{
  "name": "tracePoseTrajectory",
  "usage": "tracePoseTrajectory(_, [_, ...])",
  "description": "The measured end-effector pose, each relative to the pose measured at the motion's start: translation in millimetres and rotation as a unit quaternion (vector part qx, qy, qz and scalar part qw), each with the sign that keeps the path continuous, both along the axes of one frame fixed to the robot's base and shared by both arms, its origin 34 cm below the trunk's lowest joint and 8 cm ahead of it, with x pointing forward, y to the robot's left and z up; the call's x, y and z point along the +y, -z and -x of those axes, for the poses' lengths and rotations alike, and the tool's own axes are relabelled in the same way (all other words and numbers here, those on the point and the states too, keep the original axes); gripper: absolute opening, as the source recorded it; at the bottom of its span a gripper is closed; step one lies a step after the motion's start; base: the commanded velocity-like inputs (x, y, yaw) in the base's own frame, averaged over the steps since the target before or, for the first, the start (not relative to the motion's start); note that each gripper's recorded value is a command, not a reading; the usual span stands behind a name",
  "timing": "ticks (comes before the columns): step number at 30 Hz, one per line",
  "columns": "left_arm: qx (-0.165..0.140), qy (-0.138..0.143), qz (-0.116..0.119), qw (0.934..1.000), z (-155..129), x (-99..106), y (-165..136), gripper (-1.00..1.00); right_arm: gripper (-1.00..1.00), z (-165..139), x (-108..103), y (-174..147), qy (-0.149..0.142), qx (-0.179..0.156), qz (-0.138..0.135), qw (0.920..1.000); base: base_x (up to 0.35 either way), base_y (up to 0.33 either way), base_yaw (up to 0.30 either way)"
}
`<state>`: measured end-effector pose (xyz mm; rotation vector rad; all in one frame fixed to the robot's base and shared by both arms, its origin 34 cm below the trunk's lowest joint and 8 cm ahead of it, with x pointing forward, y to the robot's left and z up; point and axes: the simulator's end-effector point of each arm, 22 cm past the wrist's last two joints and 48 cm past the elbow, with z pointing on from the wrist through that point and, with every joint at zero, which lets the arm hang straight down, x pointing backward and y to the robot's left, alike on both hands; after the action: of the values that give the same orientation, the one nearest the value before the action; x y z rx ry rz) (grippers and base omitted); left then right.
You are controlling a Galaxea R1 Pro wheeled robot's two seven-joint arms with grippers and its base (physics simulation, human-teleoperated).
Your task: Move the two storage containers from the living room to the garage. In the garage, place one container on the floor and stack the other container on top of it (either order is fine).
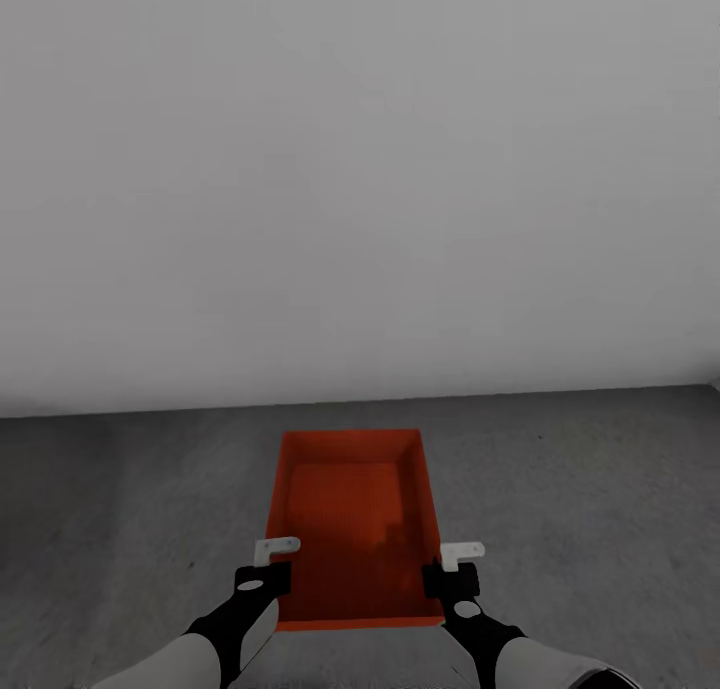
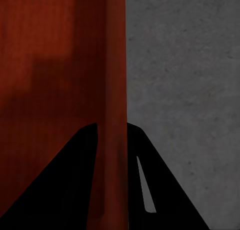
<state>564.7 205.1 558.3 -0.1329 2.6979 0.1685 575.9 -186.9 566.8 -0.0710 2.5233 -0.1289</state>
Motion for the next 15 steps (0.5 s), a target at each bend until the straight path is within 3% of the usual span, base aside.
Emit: tracePoseTrajectory(15, [0.008,0.0,0.0,1.0,5,0,16,-1.0,-1.0,5,0,16,0.0,0.008,0.0,1.0,0.0,0.0,0.0])
